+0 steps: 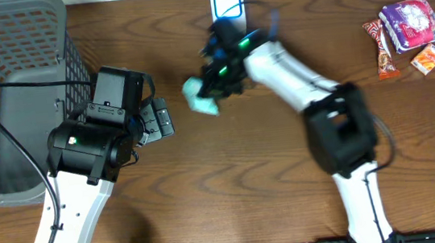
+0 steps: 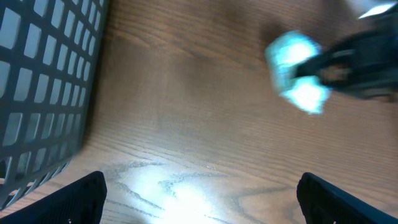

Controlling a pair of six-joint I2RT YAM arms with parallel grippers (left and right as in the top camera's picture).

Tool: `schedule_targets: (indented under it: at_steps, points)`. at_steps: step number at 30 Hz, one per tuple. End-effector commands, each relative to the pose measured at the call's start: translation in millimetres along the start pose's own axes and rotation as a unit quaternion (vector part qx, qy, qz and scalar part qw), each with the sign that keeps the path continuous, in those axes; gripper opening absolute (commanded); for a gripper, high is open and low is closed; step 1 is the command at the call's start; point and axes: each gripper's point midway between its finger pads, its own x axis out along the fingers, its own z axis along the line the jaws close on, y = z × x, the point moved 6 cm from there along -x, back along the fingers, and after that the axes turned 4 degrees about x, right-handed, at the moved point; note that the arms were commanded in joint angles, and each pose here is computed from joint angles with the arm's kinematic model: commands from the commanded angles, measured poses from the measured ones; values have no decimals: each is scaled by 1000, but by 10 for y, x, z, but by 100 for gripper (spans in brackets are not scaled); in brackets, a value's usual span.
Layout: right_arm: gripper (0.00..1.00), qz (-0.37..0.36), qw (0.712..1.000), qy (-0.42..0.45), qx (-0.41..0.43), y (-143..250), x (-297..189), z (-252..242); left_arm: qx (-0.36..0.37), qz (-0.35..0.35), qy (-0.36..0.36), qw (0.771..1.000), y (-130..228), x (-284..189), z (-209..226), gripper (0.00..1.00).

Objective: Scan the item barcode
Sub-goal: 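Hold the wipes pack up in front of the scanner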

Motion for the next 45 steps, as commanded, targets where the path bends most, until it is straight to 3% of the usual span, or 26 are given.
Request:
schedule_targets:
  at_steps: [1, 5, 12, 15, 16, 18, 22, 27, 30, 38, 45]
  points:
    - [1, 41, 986, -158, 43, 8, -795, 165, 3, 0, -6, 1000, -9, 1, 12, 98]
    - [1, 45, 978, -178, 95, -63, -1031, -82, 3, 0, -6, 1000, -9, 1, 12, 98]
    - [1, 25, 980, -175, 91, -146, -1088, -151, 3, 0, -6, 1000, -9, 1, 12, 98]
    - [1, -36, 989, -135, 52, -316, -1038, -165, 3, 0, -6, 1000, -9, 1, 12, 98]
    - [1, -104, 991, -76, 39, -489, -1006, -205, 3, 0, -6, 1000, -9, 1, 12, 98]
    - [1, -166, 985, -41, 21, -650, -1016, -176, 3, 0, -6, 1000, -9, 1, 12, 98]
    - [1, -355, 929, 38, -94, -1107, -1191, 50, 3, 0, -6, 1000, -9, 1, 12, 98]
    - [1, -491, 836, 201, -138, -1313, -1372, 81, 3, 0, -6, 1000, -9, 1, 12, 98]
    - [1, -499, 821, 218, -174, -1365, -1247, 134, 3, 0, -6, 1000, -9, 1, 12, 98]
    - [1, -501, 820, 215, -176, -1568, -860, -76, 3, 0, -6, 1000, -9, 1, 12, 98]
    - [1, -536, 802, 211, -160, -1584, -1323, -36, 3, 0, -6, 1000, -9, 1, 12, 98]
